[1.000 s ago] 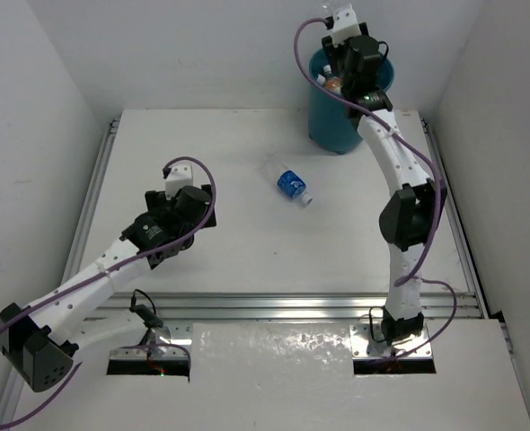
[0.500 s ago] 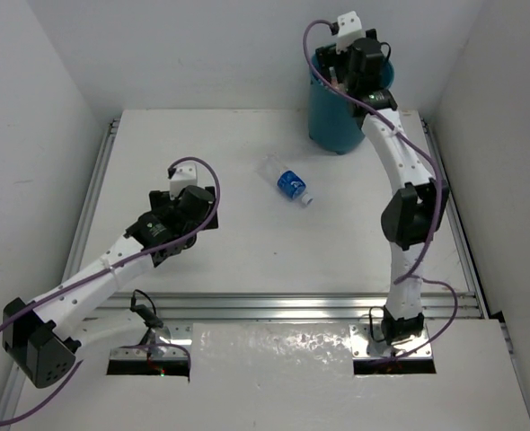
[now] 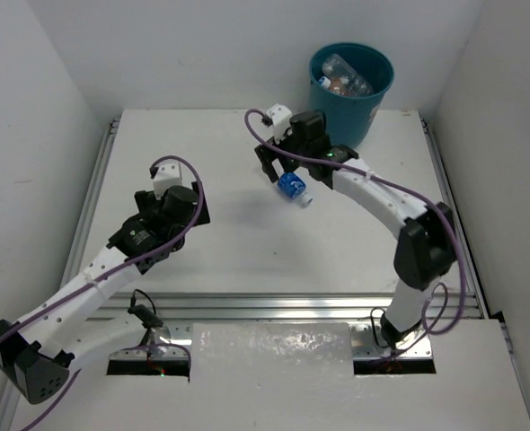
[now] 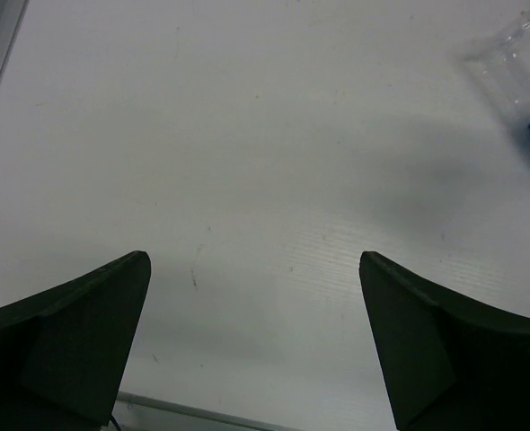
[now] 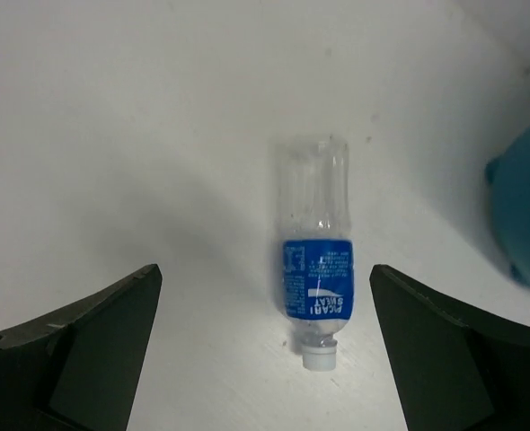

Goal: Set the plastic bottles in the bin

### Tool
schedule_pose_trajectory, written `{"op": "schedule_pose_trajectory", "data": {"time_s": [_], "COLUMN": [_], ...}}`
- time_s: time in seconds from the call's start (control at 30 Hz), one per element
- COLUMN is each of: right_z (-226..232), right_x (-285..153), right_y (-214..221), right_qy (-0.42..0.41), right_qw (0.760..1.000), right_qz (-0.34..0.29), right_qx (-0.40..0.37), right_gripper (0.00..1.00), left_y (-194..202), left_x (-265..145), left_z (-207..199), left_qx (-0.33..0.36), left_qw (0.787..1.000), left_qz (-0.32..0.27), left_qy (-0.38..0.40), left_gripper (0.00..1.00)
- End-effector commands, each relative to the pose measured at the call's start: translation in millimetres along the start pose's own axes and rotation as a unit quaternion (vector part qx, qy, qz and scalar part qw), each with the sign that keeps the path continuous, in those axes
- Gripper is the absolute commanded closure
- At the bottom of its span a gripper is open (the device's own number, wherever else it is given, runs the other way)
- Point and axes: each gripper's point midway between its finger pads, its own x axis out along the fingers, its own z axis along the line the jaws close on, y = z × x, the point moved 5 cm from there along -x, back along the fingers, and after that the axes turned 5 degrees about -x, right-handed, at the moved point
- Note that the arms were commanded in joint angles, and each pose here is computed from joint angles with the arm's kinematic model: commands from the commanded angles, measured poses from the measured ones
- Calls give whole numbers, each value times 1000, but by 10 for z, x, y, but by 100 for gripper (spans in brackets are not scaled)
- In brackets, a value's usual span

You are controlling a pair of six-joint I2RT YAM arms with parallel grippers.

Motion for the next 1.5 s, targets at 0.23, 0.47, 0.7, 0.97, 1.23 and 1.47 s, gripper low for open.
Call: {"op": "schedule_pose_trajectory", "data": {"time_s": [0.23, 0.47, 0.7, 0.97, 1.23, 1.47], "right_z": [-13, -97, -116, -126, 25, -2], "right_x": [824, 1163, 1216, 1196, 1069, 332], "right_y": [802, 1203, 1337, 1277, 1096, 134], "right_qy": [14, 56, 64, 65, -3, -26], "right_qw": [983, 968, 967, 970, 976, 995], "right_qz": [180, 241, 246, 231, 207, 39], "right_qx": [36, 36, 35, 36, 62, 83], "right_gripper": [1, 1, 16, 36, 88, 100], "left_y": [-61, -39, -25, -24, -25, -25], "left_x": [3, 7, 6, -6, -14, -11], "left_z": [-42, -85, -116, -120, -127, -123], "left_qx": [-14, -7, -3, -3, -3, -3], "left_qw": [1000, 999, 999, 999, 998, 999], "left_qz": [-6, 2, 7, 7, 8, 6], "left_qy": [17, 31, 43, 50, 55, 53], "left_gripper": [1, 0, 0, 0, 0, 0]}}
